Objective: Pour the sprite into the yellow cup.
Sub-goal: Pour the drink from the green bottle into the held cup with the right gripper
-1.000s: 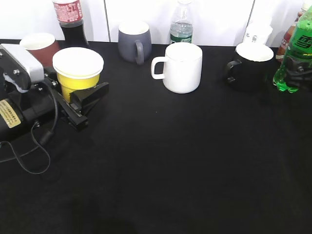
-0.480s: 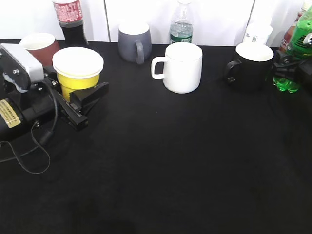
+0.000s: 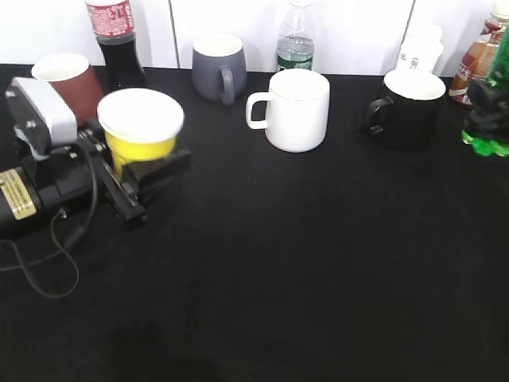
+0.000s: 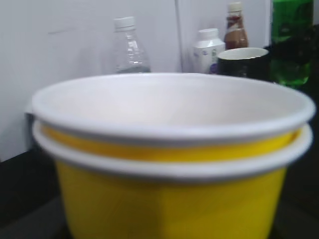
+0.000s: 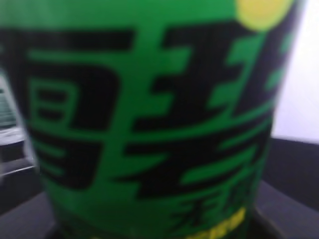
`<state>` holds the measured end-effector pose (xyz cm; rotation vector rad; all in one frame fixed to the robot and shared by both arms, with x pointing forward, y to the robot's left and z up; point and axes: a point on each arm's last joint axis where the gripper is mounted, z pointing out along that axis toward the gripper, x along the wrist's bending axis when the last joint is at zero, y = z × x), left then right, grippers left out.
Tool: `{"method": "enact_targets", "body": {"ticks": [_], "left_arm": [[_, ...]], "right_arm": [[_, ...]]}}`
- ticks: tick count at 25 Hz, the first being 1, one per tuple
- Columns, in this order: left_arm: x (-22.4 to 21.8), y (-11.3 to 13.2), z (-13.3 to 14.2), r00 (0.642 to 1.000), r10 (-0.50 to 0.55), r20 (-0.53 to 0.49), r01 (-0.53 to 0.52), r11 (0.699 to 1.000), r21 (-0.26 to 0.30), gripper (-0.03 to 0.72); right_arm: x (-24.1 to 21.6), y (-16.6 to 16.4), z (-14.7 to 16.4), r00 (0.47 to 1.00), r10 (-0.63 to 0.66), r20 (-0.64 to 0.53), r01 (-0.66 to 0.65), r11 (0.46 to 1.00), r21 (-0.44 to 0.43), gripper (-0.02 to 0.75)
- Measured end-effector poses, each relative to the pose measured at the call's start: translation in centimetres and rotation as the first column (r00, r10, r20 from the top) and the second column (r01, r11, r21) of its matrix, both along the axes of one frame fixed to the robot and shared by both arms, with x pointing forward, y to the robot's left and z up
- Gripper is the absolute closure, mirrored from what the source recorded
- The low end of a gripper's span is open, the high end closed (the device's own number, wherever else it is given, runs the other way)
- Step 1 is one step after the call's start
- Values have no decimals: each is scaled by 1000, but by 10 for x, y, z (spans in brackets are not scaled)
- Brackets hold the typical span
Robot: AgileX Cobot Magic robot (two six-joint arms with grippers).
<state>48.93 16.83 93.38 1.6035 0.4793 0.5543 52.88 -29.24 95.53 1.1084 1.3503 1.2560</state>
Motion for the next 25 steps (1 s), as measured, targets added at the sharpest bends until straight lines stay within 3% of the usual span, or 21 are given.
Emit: {"method": "enact_targets", "body": {"ticks": [3, 7, 12, 17, 20, 25], "left_arm": [[-5, -7, 0, 999, -47, -7, 47, 999, 1, 208], [-19, -30, 0, 990, -141, -8, 141, 990, -1, 208], [-25, -38, 0, 985, -172, -8, 172, 985, -4, 208], [-23, -37, 1, 989, -145, -11, 145, 989, -14, 208], [-21, -36, 1, 992, -122, -14, 122, 992, -22, 208], [-20, -35, 1, 994, -105, -16, 105, 994, -28, 208]], "right_arm": [[-25, 25, 22, 995, 101, -24, -102, 994, -40, 307], [-43, 93, 23, 946, 315, -78, -321, 942, -97, 308], [-33, 152, 32, 881, 465, -92, -469, 827, -311, 308], [-11, 168, 23, 870, 487, -78, -414, 635, -652, 308], [1, 170, 39, 885, 466, 5, -294, 567, -770, 308], [4, 170, 42, 876, 481, 36, -168, 375, -912, 309]]}}
